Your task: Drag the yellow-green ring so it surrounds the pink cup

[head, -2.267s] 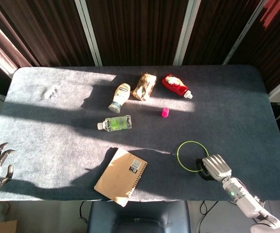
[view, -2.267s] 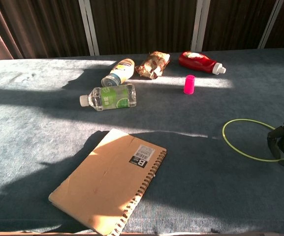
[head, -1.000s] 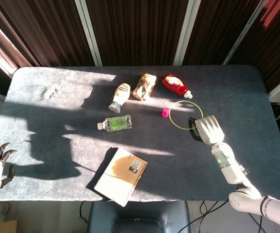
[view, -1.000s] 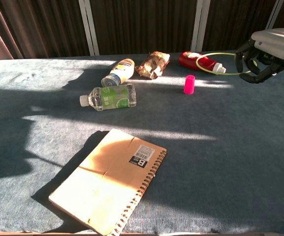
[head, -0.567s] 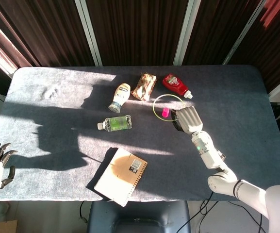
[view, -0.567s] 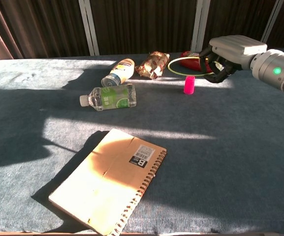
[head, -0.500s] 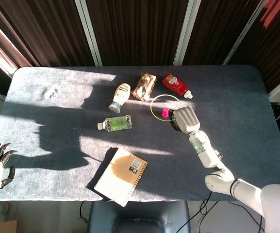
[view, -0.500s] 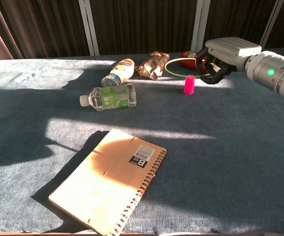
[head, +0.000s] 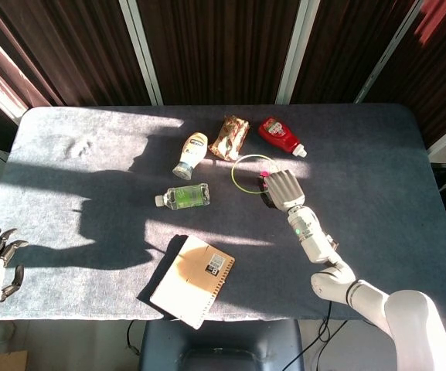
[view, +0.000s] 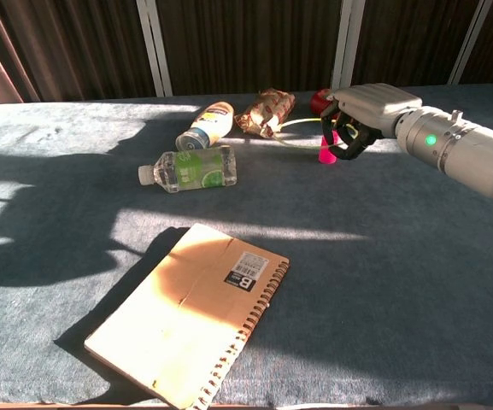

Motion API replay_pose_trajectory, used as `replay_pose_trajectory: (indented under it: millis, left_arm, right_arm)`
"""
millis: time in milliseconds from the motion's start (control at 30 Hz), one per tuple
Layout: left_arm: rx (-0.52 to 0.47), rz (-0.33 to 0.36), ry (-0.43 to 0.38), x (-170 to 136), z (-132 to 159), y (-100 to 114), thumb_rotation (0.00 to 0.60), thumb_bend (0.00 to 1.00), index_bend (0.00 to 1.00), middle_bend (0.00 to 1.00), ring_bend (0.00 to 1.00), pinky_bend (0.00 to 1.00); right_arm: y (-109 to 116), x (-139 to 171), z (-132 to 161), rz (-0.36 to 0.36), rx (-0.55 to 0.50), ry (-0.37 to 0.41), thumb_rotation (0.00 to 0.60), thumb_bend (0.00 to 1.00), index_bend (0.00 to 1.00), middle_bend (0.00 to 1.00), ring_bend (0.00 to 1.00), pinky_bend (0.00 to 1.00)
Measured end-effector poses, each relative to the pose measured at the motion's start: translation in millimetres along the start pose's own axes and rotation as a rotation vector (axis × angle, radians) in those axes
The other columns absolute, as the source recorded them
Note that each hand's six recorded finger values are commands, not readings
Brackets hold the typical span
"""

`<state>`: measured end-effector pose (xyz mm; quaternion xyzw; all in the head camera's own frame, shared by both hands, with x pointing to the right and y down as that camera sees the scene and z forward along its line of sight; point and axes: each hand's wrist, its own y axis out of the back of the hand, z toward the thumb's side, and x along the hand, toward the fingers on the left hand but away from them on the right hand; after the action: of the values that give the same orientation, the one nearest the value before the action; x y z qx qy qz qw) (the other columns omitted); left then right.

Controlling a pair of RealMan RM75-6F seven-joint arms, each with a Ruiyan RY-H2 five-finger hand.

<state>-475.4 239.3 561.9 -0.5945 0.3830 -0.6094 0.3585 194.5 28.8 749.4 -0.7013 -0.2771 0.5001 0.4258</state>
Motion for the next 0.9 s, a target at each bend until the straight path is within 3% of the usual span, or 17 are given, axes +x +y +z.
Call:
replay_pose_trajectory:
  millis: [400,467,600,667,900]
  left_arm:
    - [0.002,0.0,-0.002,-1.6,-0.3,0.6,0.6,0.52,0.29,0.12,0.05,0.23]
    - [0.002,0.0,-0.001,-1.9,-0.5,0.8,0.6,0.52,0.29,0.12,0.05,0.23]
    - [0.002,-0.001,-0.002,-1.9,-0.3,0.7,0.6,0.52,0.29,0.12,0.05,0.23]
    - [0.002,-0.002,-0.004,-2.2,0.2,0.6,0.6,0.52,0.29,0.12,0.05,0.23]
    - [0.0,0.001,0.001,-2.6,-1.1,1.5,0.6,0.52,0.29,0.12,0.05,0.23]
  right_arm:
    - [-20.2,-4.5,-1.0,0.039,-0.009,-0.013,0.6,0.63,0.88,0.86,1.0,0.96]
    - [-20.2,-4.5,-0.7,0.032,-0.007,-0.01,0.6,0.58,0.82,0.86,1.0,0.96]
    - [-20.1,-4.0,0.0,0.023,-0.01,0.003,0.6,0.3,0.6,0.86,1.0,0.96]
    - [-19.1,-3.6,0.1,0.018,-0.014,0.007,0.6,0.22,0.51,0.86,1.0,0.96]
    - [-17.0,-2.2,-3.5,0.018,-0.025,-0.003,0.6,0.08,0.31,0.86,1.0,0.96]
